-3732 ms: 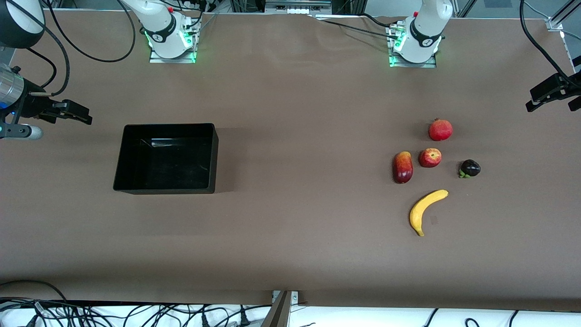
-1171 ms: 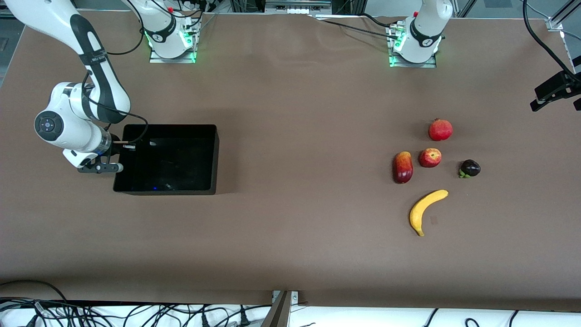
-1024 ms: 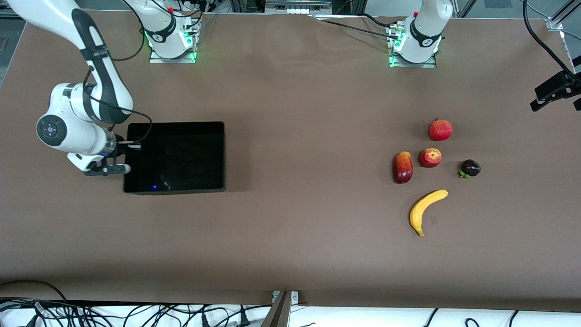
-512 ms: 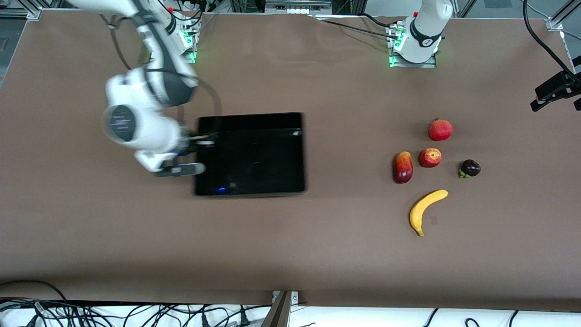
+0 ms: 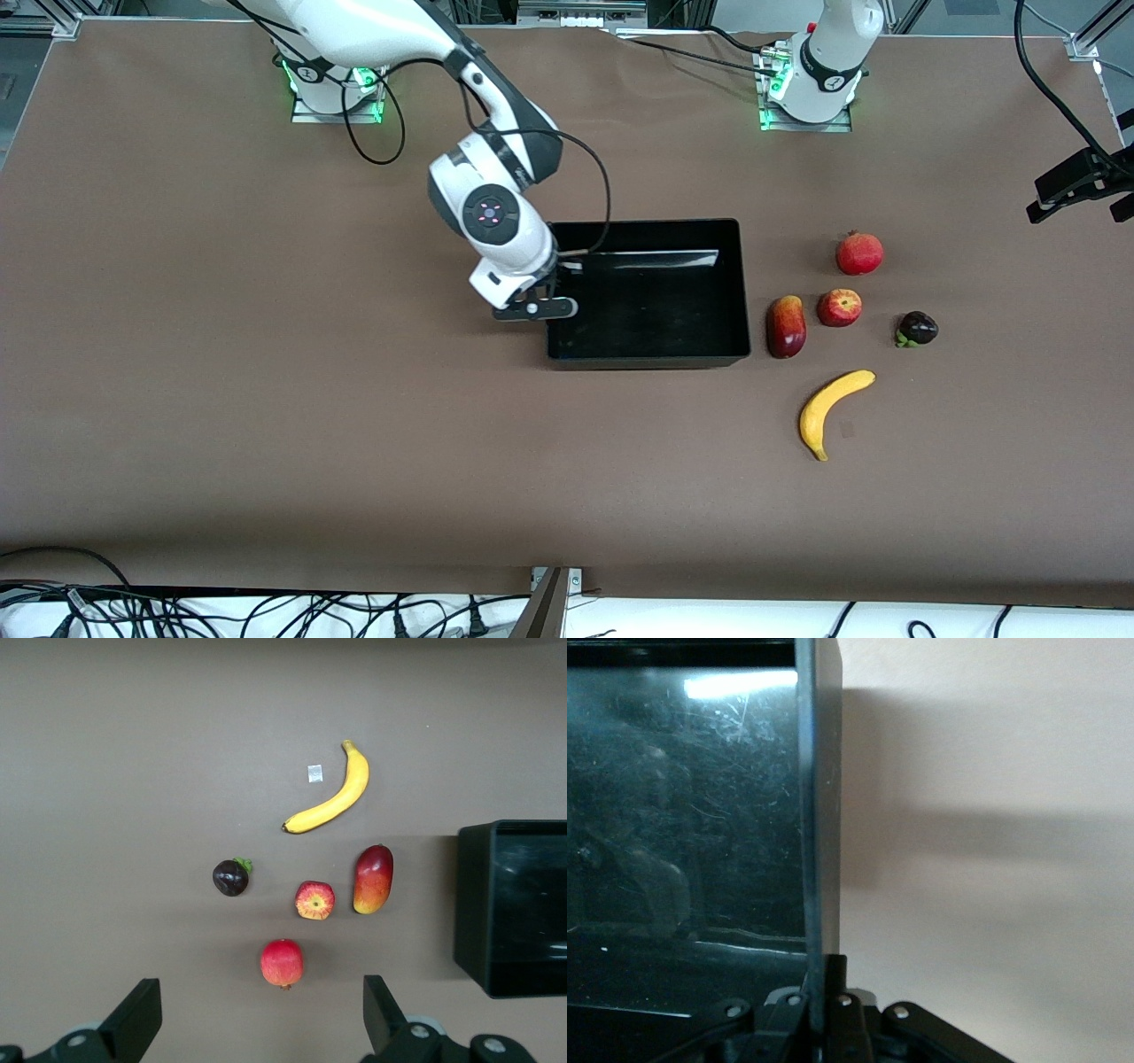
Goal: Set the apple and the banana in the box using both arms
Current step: 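Slide the black box with the right gripper toward the fruit, then release the box and withdraw the right gripper while the left gripper reaches the apple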
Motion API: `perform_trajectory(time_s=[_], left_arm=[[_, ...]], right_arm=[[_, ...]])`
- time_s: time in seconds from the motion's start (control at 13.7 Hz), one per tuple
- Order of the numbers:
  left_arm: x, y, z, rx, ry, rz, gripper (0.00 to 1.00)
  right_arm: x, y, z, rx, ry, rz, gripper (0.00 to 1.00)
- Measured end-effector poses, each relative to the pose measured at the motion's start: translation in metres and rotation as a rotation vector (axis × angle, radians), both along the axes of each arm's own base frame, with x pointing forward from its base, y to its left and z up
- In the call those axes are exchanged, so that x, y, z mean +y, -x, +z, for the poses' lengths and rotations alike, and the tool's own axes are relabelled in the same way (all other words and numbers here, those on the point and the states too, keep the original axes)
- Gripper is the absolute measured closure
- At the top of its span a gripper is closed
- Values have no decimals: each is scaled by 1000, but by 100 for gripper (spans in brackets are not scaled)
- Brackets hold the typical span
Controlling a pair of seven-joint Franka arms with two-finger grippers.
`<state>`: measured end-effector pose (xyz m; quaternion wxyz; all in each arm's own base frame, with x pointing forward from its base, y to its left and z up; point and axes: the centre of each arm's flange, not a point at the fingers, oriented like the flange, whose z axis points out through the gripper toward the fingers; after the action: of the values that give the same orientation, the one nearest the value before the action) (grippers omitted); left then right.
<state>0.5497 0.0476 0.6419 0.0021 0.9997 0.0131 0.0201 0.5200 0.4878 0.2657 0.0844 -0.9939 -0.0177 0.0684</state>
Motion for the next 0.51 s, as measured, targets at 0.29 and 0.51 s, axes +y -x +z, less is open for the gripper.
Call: perform_trajectory(time_s=[0.29,0.51], left_arm=[[-7,-2,-4,11,9,-12,0],[-11,-4,-15,51,41,-14,0]], right_arm=[[11,4,-12,-4,-2,-18,81],[12,-8,26,-48,-33,-26,50]])
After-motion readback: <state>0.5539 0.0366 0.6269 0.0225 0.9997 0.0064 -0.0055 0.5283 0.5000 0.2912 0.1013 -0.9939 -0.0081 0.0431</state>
